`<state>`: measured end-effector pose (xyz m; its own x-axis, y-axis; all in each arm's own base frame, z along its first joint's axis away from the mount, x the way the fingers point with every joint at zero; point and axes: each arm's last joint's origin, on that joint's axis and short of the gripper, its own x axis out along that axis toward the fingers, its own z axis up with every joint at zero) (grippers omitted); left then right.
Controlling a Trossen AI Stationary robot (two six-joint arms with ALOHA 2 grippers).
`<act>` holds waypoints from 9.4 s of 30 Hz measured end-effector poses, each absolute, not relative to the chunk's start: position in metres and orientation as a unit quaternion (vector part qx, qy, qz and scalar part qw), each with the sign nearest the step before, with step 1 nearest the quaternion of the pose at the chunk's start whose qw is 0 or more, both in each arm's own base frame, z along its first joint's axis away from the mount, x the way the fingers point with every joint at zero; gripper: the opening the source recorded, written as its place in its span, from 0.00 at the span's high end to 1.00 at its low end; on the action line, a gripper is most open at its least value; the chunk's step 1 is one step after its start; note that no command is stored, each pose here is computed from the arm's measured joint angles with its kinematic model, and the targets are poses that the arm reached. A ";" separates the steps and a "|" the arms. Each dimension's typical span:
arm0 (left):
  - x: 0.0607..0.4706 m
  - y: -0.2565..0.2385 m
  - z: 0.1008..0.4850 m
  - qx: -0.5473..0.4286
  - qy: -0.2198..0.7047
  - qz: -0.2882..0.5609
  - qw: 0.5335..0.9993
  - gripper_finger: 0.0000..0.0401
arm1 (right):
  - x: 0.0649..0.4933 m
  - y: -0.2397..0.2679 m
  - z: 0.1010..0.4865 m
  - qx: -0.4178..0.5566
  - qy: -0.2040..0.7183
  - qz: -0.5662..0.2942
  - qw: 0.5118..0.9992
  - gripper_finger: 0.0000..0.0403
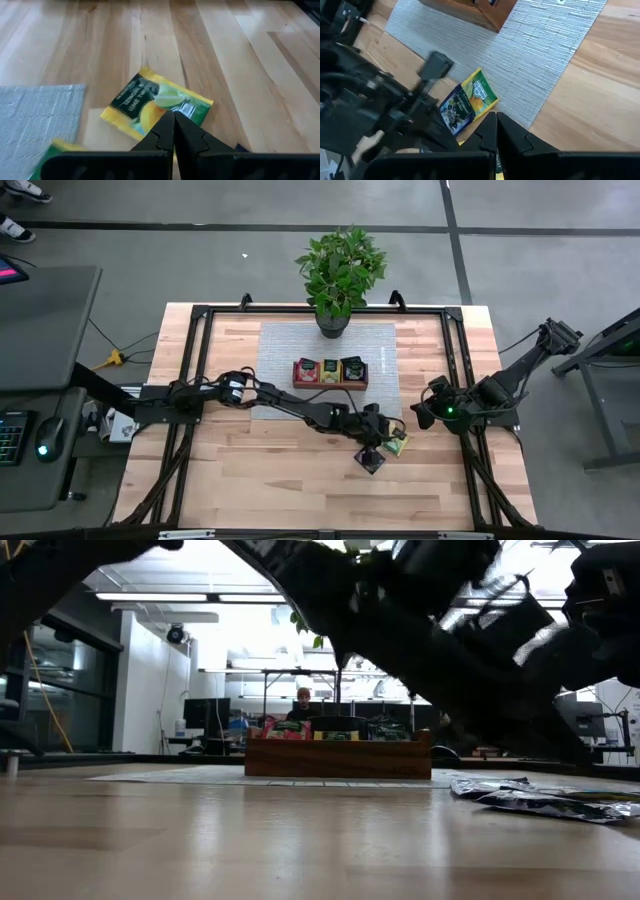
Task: Pick & Place Tea
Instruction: Put the yellow tea bag into the middle section of the wooden organizer
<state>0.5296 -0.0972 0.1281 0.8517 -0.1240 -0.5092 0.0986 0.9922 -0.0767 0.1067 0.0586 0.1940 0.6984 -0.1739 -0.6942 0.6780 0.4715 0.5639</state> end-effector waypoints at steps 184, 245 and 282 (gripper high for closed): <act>0.199 -0.001 0.266 -0.151 0.023 0.080 0.985 1.00 | 0.158 0.087 0.137 0.348 0.430 -0.267 0.789 1.00; 0.175 -0.004 0.237 -0.051 0.063 0.022 0.996 1.00 | 0.335 -0.079 0.236 0.030 0.351 -0.073 0.933 1.00; 0.175 -0.004 0.238 -0.051 0.063 0.017 0.997 1.00 | 0.333 -0.086 0.192 0.079 0.375 -0.075 0.921 1.00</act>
